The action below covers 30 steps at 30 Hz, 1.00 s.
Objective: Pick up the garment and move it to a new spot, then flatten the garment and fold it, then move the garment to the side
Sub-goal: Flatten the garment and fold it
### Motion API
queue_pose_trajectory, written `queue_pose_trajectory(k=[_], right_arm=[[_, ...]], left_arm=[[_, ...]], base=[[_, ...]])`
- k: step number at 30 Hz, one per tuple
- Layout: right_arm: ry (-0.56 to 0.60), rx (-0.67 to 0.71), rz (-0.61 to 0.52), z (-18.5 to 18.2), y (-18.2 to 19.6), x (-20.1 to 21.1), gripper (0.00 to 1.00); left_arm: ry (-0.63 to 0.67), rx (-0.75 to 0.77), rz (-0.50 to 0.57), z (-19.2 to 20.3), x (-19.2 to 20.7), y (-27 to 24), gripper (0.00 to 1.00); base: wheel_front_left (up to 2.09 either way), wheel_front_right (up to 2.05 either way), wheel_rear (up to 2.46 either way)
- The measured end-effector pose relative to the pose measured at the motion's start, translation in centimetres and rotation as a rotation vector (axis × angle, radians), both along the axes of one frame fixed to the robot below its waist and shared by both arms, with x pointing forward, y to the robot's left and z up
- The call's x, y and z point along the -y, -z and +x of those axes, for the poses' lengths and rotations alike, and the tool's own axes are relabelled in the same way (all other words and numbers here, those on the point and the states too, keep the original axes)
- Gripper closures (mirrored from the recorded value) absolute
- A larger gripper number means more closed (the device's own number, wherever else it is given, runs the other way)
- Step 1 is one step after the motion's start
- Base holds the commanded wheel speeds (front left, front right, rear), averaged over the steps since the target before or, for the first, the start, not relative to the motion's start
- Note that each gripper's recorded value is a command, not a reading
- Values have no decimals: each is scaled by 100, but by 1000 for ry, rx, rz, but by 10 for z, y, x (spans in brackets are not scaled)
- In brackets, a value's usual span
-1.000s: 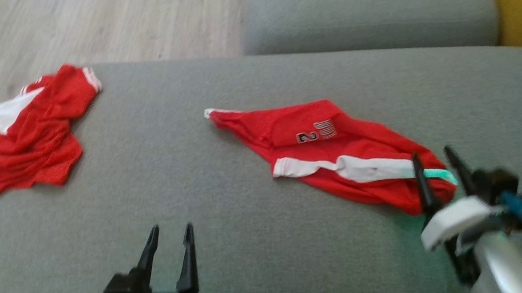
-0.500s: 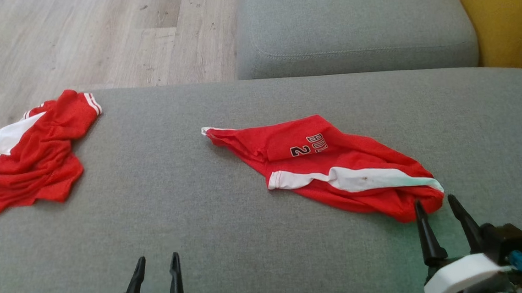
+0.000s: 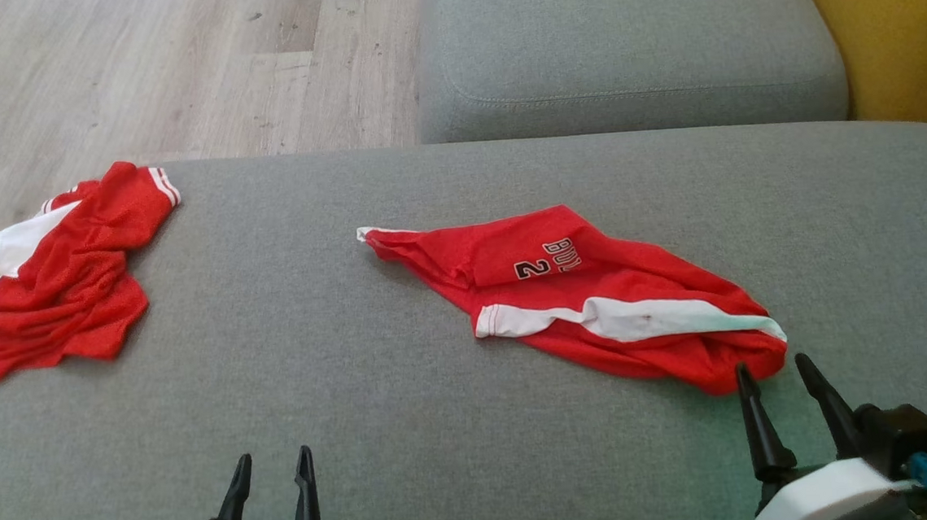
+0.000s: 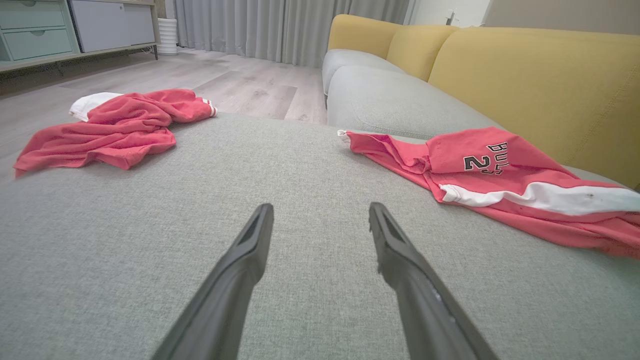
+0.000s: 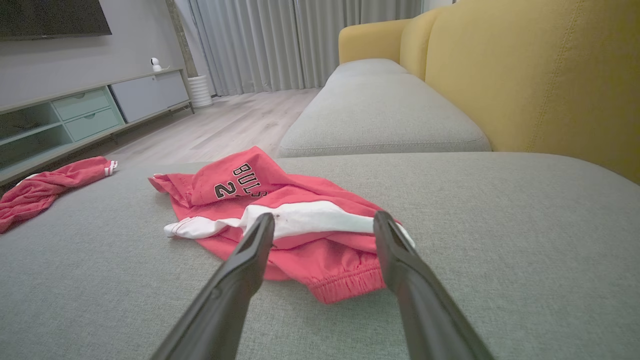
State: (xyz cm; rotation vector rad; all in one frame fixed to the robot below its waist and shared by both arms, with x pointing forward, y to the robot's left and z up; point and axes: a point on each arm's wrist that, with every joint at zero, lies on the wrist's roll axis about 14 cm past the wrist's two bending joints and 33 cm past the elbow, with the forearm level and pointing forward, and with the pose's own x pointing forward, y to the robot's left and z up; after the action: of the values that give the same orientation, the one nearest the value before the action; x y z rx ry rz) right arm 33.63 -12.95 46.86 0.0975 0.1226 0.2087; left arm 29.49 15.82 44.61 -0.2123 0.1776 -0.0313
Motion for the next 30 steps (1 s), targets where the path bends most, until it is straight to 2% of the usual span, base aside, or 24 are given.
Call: queue_pose_trajectory(k=[19,26,30], right_arm=[[-13,-13,-4,5,2,-4,0],[11,-40,-27,8,8,5,0],[23,-29,-32,23,4,8,0]], left_arm=[[10,-17,0,5,3,1,0],[223,22,0,52,62,-23,0],[348,-12,-4,78,100,-21,0]], base=[[0,0,0],[0,0,0],[0,0,0]])
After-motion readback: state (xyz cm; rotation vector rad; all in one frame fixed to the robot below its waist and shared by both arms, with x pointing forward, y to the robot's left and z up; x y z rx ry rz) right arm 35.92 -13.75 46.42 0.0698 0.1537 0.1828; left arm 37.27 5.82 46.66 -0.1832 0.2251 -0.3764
